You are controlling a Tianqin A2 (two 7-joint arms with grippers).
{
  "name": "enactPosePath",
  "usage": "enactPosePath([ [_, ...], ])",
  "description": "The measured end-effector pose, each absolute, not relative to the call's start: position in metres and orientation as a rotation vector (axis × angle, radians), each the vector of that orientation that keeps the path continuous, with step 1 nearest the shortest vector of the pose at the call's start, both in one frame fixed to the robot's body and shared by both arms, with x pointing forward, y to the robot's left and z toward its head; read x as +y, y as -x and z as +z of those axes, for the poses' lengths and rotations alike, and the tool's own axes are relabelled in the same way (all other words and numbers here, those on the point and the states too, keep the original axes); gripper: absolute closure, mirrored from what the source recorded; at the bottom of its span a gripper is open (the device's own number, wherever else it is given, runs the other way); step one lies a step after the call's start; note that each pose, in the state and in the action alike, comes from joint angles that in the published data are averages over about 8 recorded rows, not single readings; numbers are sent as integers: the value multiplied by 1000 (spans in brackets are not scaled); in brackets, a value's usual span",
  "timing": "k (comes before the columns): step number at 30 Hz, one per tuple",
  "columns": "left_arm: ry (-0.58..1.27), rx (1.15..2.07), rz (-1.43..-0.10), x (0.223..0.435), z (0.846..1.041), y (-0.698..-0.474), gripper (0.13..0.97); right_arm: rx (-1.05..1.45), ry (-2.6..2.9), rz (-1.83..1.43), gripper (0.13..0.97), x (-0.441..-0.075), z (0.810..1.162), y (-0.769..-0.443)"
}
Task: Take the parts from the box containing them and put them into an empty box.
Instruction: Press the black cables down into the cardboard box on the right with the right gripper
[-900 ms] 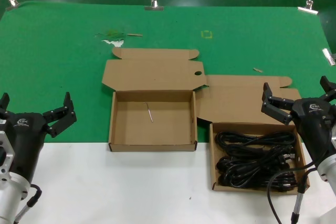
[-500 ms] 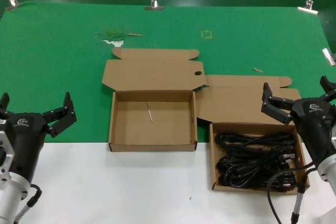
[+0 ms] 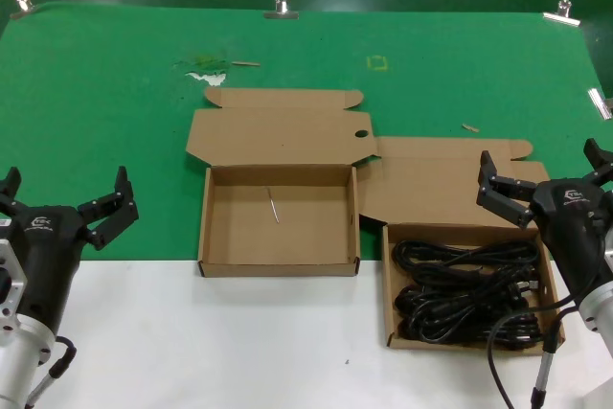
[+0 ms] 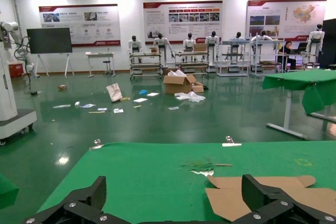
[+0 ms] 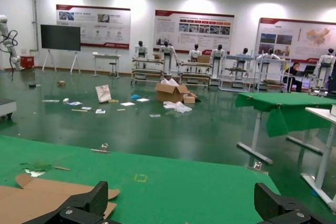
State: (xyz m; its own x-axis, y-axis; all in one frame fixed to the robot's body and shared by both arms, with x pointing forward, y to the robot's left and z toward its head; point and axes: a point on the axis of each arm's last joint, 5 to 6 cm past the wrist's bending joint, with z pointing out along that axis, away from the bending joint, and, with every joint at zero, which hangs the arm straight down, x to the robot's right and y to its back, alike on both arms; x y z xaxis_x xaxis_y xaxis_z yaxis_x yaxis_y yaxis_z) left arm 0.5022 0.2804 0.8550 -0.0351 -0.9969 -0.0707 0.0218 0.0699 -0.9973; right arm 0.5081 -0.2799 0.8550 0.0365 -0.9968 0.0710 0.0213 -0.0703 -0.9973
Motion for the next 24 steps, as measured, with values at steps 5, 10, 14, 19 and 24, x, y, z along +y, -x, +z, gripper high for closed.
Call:
enactPosePath([
  [5,1125,1253,-1193,280,855,-502,205,1133,1263,-1243,130,-280,855,-508],
  [10,1125,1253,-1193,280,855,-502,288,1133,1263,-1243,130,-280,855,-508],
  [14,1125,1253,-1193,280,855,-502,338,1132,1264,-1242,130,-280,855,-508],
  [19,1125,1253,-1193,280,855,-502,461,1129,1266,-1240,130,-280,855,-508],
  [24,1125,1253,-1193,280,855,-502,535,1124,1272,-1236,130,-279,855,-508],
])
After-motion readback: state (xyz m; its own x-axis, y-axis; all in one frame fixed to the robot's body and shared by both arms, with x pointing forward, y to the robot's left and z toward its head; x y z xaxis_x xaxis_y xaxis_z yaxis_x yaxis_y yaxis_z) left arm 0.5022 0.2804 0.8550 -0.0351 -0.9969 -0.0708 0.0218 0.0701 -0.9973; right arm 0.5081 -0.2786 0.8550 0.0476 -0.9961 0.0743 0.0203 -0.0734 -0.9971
